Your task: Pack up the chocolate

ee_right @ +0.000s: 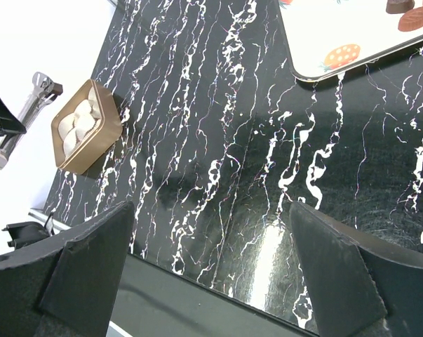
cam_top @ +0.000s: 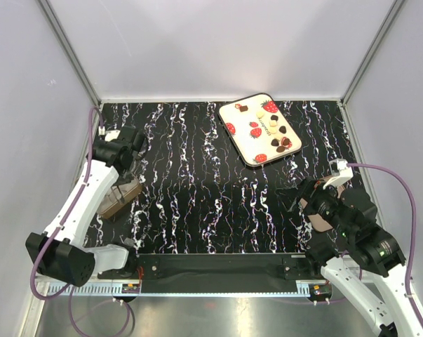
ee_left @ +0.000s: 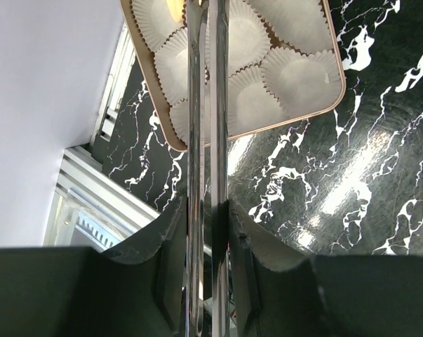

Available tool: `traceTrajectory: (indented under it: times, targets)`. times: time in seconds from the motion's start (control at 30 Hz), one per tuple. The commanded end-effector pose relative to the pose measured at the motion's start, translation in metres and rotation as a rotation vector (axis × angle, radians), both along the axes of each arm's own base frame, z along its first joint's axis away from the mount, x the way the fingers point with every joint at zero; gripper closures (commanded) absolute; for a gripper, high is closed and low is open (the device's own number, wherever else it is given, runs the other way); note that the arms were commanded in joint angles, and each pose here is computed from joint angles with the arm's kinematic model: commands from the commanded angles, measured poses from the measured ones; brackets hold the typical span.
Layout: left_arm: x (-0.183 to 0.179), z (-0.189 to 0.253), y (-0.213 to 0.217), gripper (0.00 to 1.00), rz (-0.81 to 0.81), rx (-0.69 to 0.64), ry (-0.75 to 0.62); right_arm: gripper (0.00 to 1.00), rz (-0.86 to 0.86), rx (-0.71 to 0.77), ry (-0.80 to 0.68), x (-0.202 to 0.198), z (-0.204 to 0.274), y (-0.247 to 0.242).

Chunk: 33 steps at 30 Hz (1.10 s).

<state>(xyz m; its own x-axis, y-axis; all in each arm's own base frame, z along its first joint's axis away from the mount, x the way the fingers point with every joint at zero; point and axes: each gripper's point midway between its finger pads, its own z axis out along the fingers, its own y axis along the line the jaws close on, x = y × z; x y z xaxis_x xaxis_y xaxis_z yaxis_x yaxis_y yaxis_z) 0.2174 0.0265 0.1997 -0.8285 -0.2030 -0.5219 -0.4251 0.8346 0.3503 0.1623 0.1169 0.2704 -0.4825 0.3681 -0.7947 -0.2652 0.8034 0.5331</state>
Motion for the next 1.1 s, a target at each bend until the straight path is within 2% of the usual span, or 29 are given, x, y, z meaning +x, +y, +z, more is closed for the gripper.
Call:
traceTrajectory:
  times: [0.0, 0.4, 0.7, 0.93, 1.07]
  targets:
    - [-0.002, 0.001, 0.003, 0.7, -0.008, 0.016, 0.013, 0.0, 0.024, 0.015, -0.042, 0.001, 0.009, 0.005]
    - [-0.011, -0.019, -0.021, 0.67, -0.058, -0.121, 0.088, 0.0, 0.029, 0.013, -0.039, 0.0, 0.007, 0.005]
    - [0.002, -0.02, -0.021, 0.68, -0.063, -0.103, 0.053, 0.0, 0.025, 0.015, -0.049, -0.003, 0.009, 0.002]
    - [0.022, 0.019, -0.025, 0.68, -0.069, -0.094, -0.063, 0.0, 0.021, 0.011, -0.054, -0.002, 0.009, 0.002]
    - [0.047, 0.046, -0.061, 0.68, -0.161, -0.123, -0.133, 0.0, 0.01, 0.002, -0.044, 0.001, 0.009, 0.001]
